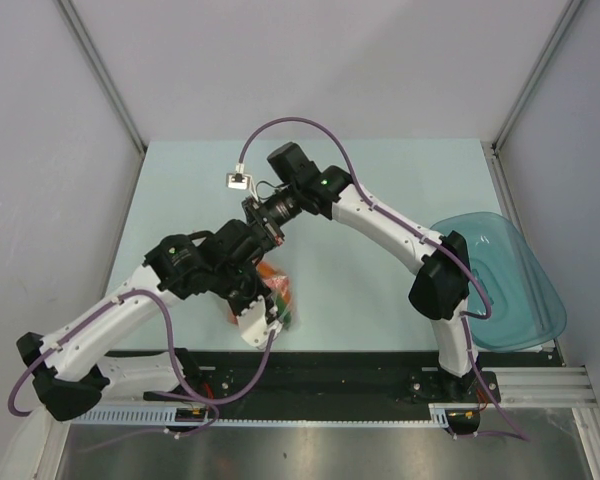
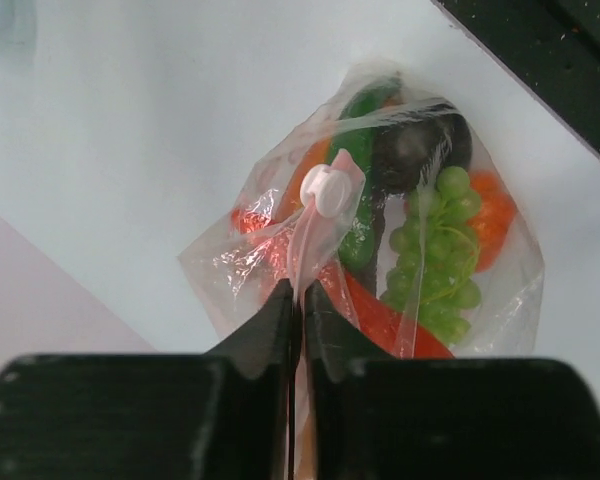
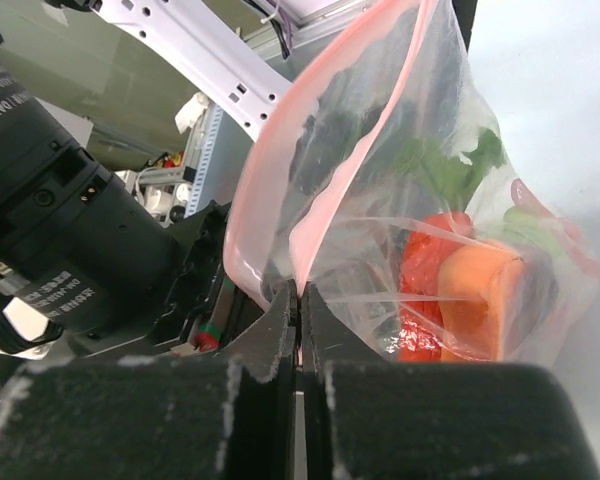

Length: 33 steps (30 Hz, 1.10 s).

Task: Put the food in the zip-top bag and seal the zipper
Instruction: Adjust the zipper food storage bag at the center of the board.

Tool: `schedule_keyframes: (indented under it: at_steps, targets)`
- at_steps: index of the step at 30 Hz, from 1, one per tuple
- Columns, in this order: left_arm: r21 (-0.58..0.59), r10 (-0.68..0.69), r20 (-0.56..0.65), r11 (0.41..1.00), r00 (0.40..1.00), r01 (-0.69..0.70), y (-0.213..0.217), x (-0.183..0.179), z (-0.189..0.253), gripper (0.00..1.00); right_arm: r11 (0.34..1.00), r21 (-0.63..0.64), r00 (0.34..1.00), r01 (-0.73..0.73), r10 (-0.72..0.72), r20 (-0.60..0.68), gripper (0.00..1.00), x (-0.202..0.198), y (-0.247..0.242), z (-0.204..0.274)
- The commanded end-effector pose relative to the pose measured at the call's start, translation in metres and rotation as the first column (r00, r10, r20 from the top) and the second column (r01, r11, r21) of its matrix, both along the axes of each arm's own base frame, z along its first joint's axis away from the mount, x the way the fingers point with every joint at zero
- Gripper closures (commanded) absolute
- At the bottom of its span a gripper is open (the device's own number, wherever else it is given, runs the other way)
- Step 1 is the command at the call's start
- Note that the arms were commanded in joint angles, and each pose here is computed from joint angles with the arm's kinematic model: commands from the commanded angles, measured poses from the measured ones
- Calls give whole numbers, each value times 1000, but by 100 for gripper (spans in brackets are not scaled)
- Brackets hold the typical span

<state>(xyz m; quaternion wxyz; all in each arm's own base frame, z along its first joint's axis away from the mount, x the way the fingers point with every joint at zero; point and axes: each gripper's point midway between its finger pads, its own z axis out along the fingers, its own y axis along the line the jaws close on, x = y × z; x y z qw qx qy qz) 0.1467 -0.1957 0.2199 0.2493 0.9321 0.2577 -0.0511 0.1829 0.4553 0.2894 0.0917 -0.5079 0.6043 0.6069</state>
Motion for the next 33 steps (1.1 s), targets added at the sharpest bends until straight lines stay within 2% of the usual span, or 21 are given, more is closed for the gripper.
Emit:
schedule_keyframes:
  at_steps: [1, 2, 4, 7, 8, 11, 12, 14, 15, 16, 17, 18, 19, 20, 23, 26, 27, 29, 30, 33]
  targets:
    - [-69, 33, 4, 997, 999, -33, -7, -1, 21, 100, 998, 63, 997, -9, 4, 81, 100, -3, -4, 26]
    - [-96, 46, 6, 994, 999, -46, -9, 0, 26, 100, 998, 67, 995, 6, -12, 94, 99, 2, -6, 28]
    - [-170, 86, 10, 982, 996, -83, -17, 3, 40, 100, 996, 62, 989, 56, -64, 133, 89, 17, -8, 26]
    - [-286, 161, -19, 945, 987, -160, -28, 7, 57, 100, 986, 76, 969, 150, -162, 187, 52, 50, -24, 34]
    - [-312, 181, -29, 933, 983, -181, -30, 8, 61, 100, 977, 80, 957, 197, -209, 200, 36, 69, -35, 36]
    - [-422, 279, -60, 863, 958, -278, -38, 19, 73, 100, 957, 98, 923, 273, -290, 252, 22, 92, -57, 46]
    - [-488, 319, -75, 814, 945, -314, -45, 27, 84, 100, 940, 119, 899, 319, -340, 277, 20, 106, -75, 57]
    - [-544, 392, -91, 751, 916, -375, -45, 37, 88, 100, 917, 122, 866, 379, -398, 304, 15, 122, -91, 54]
    - [-609, 433, -128, 676, 892, -415, -50, 46, 103, 100, 896, 125, 842, 425, -442, 310, 14, 137, -107, 54]
    - [-631, 465, -153, 633, 872, -449, -52, 52, 106, 100, 884, 132, 826, 448, -465, 319, 14, 137, -119, 57]
    - [-643, 531, -211, 557, 821, -526, -50, 62, 110, 100, 872, 153, 806, 465, -489, 333, 14, 144, -127, 60]
    - [-672, 555, -241, 497, 796, -549, -52, 70, 120, 100, 853, 165, 782, 495, -520, 342, 13, 153, -141, 63]
    - [-684, 574, -274, 448, 772, -576, -52, 74, 130, 100, 837, 190, 755, 512, -545, 364, 14, 152, -151, 73]
    - [-661, 609, -328, 398, 722, -636, -52, 83, 127, 100, 829, 191, 745, 525, -557, 367, 14, 155, -157, 68]
    - [-646, 639, -414, 296, 648, -704, -52, 93, 132, 100, 810, 223, 708, 542, -583, 398, 17, 149, -178, 75]
    - [-641, 632, -484, 215, 605, -737, -50, 97, 138, 100, 812, 290, 669, 507, -583, 462, 22, 130, -191, 90]
    - [-646, 650, -492, 173, 579, -743, -46, 102, 141, 100, 820, 274, 680, 504, -571, 459, 24, 123, -192, 75]
    - [-637, 646, -521, 141, 558, -758, -45, 103, 140, 100, 821, 336, 645, 462, -571, 507, 27, 102, -196, 86]
    - [-635, 647, -530, 125, 548, -762, -44, 104, 139, 100, 832, 330, 663, 445, -554, 504, 28, 91, -196, 77]
    - [-606, 624, -584, 89, 518, -790, -45, 102, 135, 100, 867, 327, 654, 375, -498, 569, 29, 62, -188, 67]
